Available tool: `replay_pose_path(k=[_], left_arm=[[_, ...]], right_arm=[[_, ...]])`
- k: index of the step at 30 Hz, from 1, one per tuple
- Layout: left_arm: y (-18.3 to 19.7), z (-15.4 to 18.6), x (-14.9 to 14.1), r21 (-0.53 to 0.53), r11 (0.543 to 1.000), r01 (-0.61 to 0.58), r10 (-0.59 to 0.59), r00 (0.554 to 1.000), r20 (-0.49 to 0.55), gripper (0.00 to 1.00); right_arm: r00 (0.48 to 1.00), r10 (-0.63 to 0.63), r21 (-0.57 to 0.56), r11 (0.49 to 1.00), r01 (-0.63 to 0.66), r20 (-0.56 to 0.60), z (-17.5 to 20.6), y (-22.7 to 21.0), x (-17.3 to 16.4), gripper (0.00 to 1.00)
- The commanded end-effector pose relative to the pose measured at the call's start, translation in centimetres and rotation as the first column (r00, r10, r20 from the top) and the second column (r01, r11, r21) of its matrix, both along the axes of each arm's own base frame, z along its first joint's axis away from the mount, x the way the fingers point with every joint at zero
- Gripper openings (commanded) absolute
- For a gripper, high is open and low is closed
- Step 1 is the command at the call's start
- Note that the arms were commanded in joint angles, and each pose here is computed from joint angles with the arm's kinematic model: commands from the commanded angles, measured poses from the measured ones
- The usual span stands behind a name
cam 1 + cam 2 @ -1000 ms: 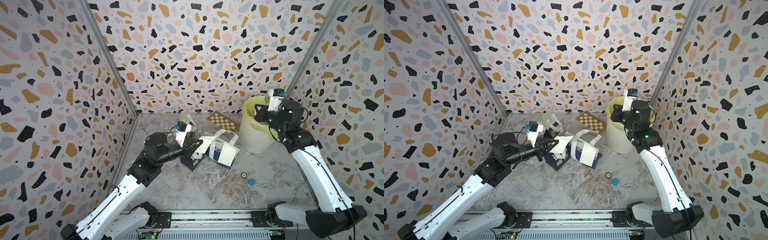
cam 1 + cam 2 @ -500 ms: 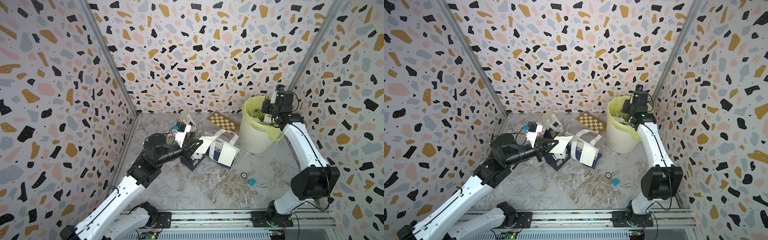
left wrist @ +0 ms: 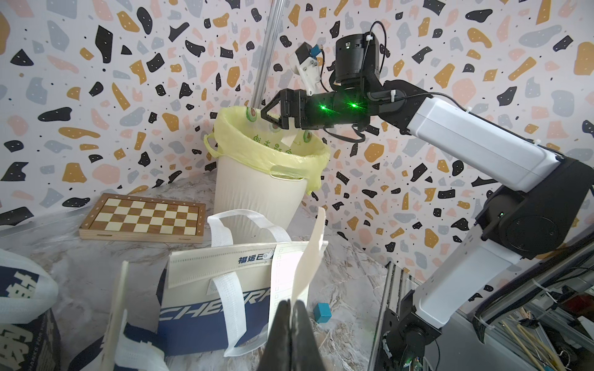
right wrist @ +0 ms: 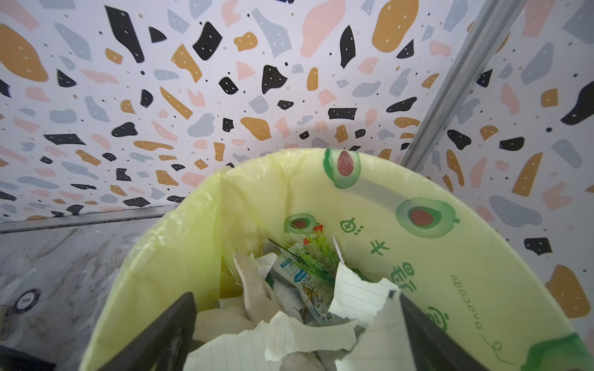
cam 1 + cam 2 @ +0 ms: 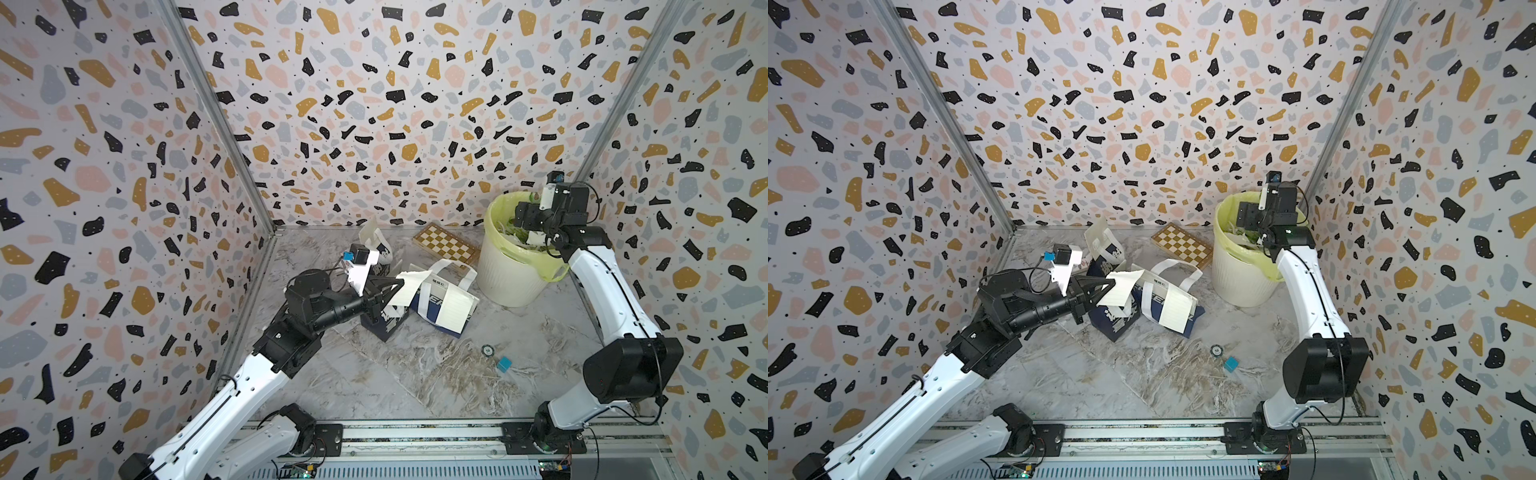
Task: Shred takeout receipts and throw away
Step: Place the takeout receipt in the trash bin.
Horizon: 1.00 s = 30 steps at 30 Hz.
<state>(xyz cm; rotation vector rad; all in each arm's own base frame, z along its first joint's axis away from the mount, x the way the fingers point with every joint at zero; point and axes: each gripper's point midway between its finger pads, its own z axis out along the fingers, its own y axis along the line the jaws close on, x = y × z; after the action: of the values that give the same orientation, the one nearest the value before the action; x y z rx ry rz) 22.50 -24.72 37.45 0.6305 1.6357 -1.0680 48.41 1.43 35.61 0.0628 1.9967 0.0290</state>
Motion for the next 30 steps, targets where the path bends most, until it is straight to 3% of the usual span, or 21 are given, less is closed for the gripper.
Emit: replay_pose_path(k=[1,8,11,15,20,26,30], left_arm=[[0.1,2.4,0.3,-0.065,0.998,-0.007,0.011,0.998,0.054,0.00],[-0.2,2.2,0.3,-0.064,0.998,0.005,-0.002,0.999,0.048,0.00],[0.0,2.2,0.1,-0.058,0.998,0.004,-0.001,0.999,0.051,0.00],[0.3,2.0,0.0,-0.037,0.999,-0.009,0.011,0.998,0.059,0.00],[0.3,1.5,0.0,-0.021,1.000,-0.008,0.010,0.998,0.061,0.00],[0.3,1.4,0.0,-0.016,1.000,-0.008,0.009,0.998,0.057,0.00],[0.3,1.5,-0.1,-0.011,1.000,-0.008,0.008,0.998,0.063,0.00]], right_arm=[[0.999,0.043,0.040,0.998,-0.043,0.001,1.0,0.5,-1.4,0.94],[0.995,0.059,0.063,0.997,-0.054,-0.075,-1.0,1.0,-1.9,1.00],[0.993,-0.033,-0.057,0.998,0.026,-0.112,-1.6,-0.9,-2.5,1.00],[0.974,-0.207,-0.307,0.936,0.172,-0.087,-1.0,-4.6,-4.3,1.00],[0.959,-0.271,-0.425,0.880,0.212,-0.083,-1.7,-6.3,-5.4,0.99],[0.939,-0.339,-0.477,0.835,0.274,-0.054,-1.2,-7.5,-6.0,0.99],[0.929,-0.365,-0.451,0.839,0.303,-0.056,-2.0,-8.1,-6.5,0.99]])
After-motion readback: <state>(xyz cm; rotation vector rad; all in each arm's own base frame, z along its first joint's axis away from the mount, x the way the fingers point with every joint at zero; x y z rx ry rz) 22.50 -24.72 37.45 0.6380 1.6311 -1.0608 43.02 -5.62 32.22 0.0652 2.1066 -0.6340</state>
